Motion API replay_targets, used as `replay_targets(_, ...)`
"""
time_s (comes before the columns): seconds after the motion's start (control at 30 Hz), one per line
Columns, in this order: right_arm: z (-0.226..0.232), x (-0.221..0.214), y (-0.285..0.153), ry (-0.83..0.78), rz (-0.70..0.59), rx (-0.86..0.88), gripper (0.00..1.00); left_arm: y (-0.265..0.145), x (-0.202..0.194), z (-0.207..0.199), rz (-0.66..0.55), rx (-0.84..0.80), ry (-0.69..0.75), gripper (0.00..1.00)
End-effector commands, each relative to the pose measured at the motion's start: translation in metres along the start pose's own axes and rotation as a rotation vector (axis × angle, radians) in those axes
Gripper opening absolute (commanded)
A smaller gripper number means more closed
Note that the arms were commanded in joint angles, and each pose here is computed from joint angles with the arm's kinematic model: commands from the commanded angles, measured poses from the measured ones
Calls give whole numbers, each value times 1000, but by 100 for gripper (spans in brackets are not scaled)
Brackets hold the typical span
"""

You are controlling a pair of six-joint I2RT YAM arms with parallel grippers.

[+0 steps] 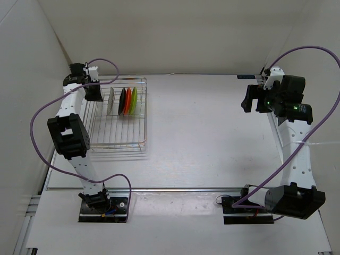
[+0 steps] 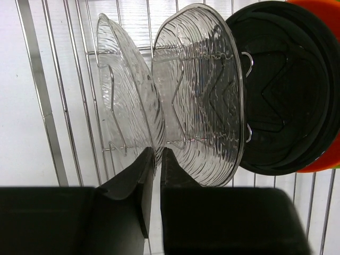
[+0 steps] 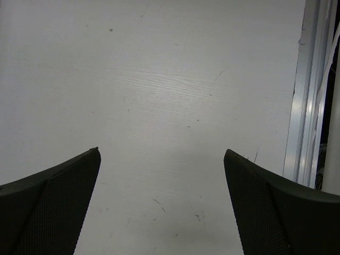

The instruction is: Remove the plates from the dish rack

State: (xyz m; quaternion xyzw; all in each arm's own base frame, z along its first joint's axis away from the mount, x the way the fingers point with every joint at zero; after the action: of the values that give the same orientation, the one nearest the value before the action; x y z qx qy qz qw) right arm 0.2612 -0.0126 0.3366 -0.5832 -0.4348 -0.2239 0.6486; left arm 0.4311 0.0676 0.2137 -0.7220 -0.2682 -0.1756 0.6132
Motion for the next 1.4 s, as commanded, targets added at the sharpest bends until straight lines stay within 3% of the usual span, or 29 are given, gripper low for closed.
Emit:
replay_targets(0.0, 1, 8, -4, -29, -57, 2, 100, -6, 6, 2, -19, 12, -3, 11)
replay_targets(0.2, 1, 8, -4, -29, -57, 2, 100, -23, 17, -2, -71, 11, 9, 11)
replay_targets(0.37, 1, 10, -5, -26, -48, 4, 100, -62, 31, -14, -109, -27, 19, 11)
replay_targets(0.67, 0, 12, -3, -23, -43, 16, 100, -137, 29, -36, -174, -64, 195, 11)
replay_targets(1.0, 1, 16, -2, -10, -41, 45, 100, -181, 2, -100, -214, -59, 547, 11)
replay_targets(1.1, 4, 19, -6, -10, -48, 72, 100, -191, -4, -117, -234, 23, 668, 11)
replay_targets(1.37, 17, 48, -14, -10, -109, 289, 100, -218, -51, -234, -388, 176, 1099, 11)
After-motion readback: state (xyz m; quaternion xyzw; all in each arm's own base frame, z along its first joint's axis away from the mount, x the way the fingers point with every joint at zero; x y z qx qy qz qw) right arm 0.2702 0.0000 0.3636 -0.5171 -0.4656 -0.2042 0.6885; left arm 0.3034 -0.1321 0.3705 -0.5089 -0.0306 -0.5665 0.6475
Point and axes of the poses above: each gripper's point midway between its finger pads, its own y axis out along the fingers, its own z axis along the line the jaws close on, x = y × z, the point moved 9 cm from there along -y, back along the fingers, and after that the axes turned 10 degrees about -y, right-handed, at the moved point
